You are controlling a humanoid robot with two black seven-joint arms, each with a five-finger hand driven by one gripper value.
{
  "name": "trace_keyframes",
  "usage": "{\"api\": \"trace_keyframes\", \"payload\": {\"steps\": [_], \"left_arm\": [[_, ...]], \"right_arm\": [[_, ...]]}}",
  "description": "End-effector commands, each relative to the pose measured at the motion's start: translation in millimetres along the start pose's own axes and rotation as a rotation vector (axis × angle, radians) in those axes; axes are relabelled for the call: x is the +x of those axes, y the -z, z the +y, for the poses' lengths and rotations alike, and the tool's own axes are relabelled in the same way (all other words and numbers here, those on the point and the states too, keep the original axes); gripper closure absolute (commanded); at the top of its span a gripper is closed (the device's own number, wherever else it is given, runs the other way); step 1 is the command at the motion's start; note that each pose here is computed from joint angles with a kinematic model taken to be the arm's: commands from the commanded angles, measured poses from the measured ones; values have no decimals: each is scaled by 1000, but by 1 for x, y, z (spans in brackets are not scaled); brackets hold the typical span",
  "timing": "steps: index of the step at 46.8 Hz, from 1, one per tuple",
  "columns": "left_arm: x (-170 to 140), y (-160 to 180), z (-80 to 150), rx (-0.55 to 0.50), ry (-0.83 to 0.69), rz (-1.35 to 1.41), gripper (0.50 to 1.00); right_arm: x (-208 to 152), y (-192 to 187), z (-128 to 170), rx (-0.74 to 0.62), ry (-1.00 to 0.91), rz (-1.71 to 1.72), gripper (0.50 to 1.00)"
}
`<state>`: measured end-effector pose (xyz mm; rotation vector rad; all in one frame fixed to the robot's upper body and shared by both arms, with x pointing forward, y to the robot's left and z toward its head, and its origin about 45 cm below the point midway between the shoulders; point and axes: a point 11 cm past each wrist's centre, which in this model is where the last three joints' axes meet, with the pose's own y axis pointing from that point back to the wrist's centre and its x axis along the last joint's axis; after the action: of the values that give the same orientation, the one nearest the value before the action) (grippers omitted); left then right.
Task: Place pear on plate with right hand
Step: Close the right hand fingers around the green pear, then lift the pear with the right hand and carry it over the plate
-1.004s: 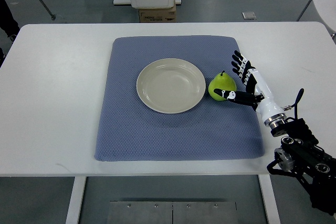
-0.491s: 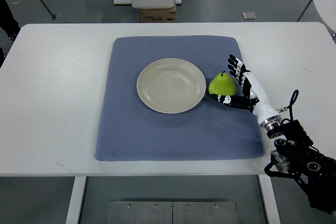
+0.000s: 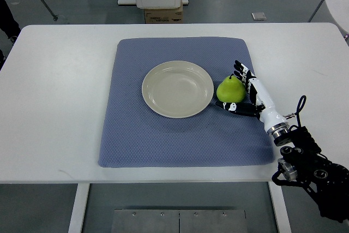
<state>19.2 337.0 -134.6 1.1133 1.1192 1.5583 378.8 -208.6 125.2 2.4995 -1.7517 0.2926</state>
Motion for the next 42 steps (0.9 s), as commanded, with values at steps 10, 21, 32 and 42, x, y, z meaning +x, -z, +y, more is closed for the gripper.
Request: {"api": "trace_keyframes", "payload": {"steps": [10,21,32,42], "left_arm": [[0,0,0,1,0,0,500],[0,0,0,1,0,0,500],[0,0,0,-1,0,0,500],[0,0,0,-1,0,0,500]], "right_arm": [[-9,-4,2,-10,15,14,682],[-8,-9,2,-26,7,18,1000],[-4,-2,-5,-11,-5,15,1000],[9,21,-27,21,-20,25,1000]]}}
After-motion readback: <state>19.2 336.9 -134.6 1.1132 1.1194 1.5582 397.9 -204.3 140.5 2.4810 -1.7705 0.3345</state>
